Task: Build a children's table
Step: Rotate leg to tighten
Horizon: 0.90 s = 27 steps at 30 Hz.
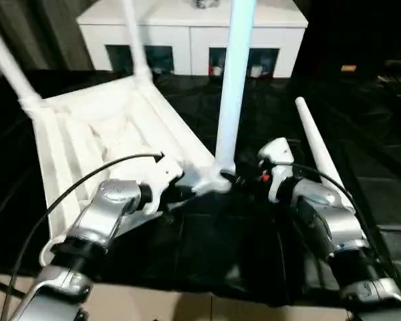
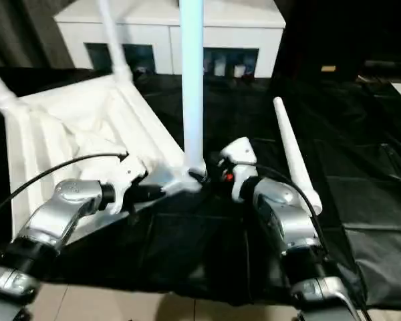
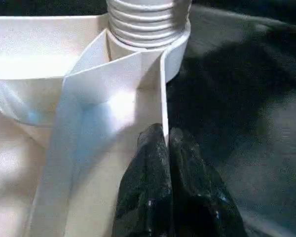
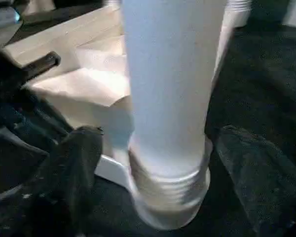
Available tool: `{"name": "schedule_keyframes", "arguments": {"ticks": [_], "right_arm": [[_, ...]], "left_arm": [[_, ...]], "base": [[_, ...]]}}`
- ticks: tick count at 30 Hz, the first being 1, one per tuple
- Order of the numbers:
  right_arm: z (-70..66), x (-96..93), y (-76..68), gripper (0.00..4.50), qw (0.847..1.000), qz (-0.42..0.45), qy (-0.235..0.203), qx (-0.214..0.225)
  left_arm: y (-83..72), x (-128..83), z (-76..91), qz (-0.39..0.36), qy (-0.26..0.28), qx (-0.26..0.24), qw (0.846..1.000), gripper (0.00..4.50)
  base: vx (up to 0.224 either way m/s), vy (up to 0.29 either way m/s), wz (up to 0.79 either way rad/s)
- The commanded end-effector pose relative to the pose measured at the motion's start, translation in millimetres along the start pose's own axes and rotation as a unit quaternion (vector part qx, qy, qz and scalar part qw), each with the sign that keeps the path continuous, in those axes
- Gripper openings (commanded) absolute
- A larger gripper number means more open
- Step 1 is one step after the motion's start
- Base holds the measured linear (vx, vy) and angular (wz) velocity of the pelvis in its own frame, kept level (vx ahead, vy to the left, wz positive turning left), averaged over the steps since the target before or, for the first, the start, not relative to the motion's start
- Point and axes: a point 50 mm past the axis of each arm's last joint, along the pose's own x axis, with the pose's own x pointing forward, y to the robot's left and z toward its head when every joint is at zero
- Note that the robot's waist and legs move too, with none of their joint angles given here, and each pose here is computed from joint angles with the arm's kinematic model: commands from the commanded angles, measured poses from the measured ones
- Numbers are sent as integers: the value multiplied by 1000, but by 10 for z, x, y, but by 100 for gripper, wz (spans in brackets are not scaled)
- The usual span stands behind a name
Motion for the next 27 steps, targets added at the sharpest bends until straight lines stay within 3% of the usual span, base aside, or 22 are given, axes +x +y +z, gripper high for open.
{"name": "schedule_keyframes", "arguments": {"ticks": [1,6,12,13,27], "right_arm": [[11,-55,80,442,998,54,19,-8],[-64,-74,94,442,995,85,56,-23],[-67,-29,42,442,995,81,57,-28],[-67,-29,34,416,995,80,57,-30],[-127,76,18,300,996,68,52,-31]], "left_arm": [[-119,22,15,-62,5,22,998,0],[-123,13,48,-64,-1,25,998,0],[-146,15,59,-71,-5,26,997,0],[-149,12,59,-71,-5,26,997,0],[-156,8,63,-72,-6,24,997,0]], "base": [[0,0,0],[0,0,0],[0,0,0],[0,0,0],[0,0,0]]}}
